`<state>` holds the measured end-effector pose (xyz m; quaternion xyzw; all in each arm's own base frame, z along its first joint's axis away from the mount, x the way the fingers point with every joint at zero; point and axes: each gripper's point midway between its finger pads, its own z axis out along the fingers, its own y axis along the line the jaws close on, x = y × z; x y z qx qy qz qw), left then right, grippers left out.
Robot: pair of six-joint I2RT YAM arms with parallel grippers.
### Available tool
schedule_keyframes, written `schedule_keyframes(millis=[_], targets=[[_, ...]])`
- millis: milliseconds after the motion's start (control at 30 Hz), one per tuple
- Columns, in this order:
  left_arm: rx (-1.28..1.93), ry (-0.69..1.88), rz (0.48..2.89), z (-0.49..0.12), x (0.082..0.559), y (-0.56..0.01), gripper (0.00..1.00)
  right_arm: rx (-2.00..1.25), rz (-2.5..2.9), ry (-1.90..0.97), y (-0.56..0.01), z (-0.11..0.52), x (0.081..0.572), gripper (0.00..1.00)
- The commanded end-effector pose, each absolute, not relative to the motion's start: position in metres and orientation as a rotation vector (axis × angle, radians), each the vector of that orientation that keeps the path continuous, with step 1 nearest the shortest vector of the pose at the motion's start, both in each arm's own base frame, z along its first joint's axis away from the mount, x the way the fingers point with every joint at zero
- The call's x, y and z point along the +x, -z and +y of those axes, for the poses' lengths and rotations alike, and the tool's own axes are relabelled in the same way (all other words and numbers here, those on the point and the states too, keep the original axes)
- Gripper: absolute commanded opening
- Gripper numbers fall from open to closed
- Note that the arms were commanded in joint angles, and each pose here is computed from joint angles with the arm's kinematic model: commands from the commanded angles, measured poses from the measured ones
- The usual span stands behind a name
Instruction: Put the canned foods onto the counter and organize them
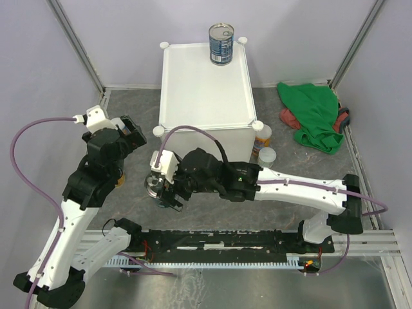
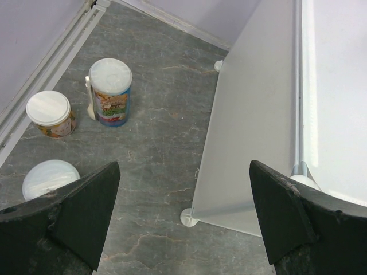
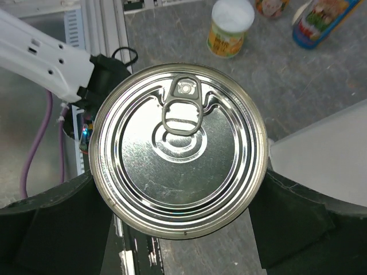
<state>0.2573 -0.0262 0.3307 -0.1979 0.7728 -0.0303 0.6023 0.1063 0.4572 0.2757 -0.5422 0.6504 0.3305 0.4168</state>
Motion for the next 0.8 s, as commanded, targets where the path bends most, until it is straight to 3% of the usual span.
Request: schedule_keyframes(millis=[0, 333, 767], targets=[[-0.490, 0.110, 1.722, -0.028, 0.263, -0.346, 1.00, -1.172, 1.334, -0.963, -0.417, 0.448, 0.102, 0.01], [-0.494, 0.120, 1.712, -0.028, 0.263, -0.350, 1.00, -1.063, 1.288, -0.835, -0.477, 0.429, 0.135, 0.01], [-0.477, 0.133, 1.705, -0.031, 0.265, -0.357, 1.00, -0.859, 1.347, -0.680, -0.509, 0.413, 0.231, 0.01]])
